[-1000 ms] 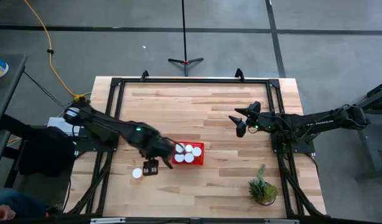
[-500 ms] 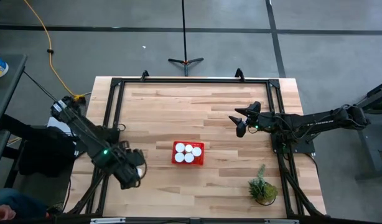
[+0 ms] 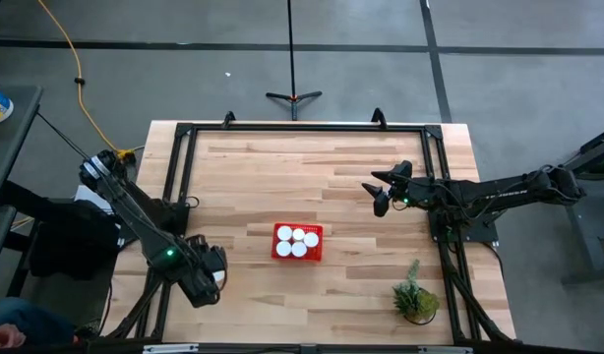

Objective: Pick and place pill bottles into a basket
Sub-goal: Put the orange pill bottle into the red bin

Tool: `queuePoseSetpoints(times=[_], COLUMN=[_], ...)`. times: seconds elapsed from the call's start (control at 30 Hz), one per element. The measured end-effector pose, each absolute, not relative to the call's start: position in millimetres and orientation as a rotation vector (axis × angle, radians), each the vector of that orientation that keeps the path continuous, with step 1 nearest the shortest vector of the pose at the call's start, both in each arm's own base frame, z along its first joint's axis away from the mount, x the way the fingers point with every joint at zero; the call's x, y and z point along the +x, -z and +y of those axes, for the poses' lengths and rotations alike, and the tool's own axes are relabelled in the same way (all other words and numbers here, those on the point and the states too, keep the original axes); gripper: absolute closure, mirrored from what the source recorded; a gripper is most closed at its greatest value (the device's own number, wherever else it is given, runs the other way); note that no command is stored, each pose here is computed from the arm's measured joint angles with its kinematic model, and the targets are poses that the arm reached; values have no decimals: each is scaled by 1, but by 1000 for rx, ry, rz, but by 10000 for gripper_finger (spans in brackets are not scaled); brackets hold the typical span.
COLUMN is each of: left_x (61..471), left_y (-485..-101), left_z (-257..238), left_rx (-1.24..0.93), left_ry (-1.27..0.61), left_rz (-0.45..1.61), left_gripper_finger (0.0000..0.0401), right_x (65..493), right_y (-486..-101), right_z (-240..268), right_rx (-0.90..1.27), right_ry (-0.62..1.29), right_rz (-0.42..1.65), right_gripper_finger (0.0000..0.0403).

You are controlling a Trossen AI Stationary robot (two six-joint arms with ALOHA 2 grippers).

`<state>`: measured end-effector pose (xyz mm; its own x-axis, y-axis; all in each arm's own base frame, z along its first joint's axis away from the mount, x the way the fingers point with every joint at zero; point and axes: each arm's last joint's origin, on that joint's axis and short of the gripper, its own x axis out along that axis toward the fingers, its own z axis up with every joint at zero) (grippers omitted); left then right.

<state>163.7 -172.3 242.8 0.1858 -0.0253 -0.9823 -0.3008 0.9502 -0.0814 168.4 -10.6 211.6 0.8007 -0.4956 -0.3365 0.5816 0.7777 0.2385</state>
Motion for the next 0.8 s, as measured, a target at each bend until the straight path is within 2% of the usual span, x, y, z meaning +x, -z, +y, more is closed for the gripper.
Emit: queuePoseSetpoints(times=[0.3, 0.8], left_x=[164, 159], left_y=[-214, -186], left_z=[-173, -165], left_rx=[-323, -279], left_ry=[-155, -170], left_rz=[1346, 1326], left_gripper_finger=[17, 18], right_x=[168, 168], right_y=[-212, -211], right_z=[-11, -11], right_rx=[344, 342], right_ry=[590, 591], right_rz=[263, 268], right_gripper_finger=[164, 164])
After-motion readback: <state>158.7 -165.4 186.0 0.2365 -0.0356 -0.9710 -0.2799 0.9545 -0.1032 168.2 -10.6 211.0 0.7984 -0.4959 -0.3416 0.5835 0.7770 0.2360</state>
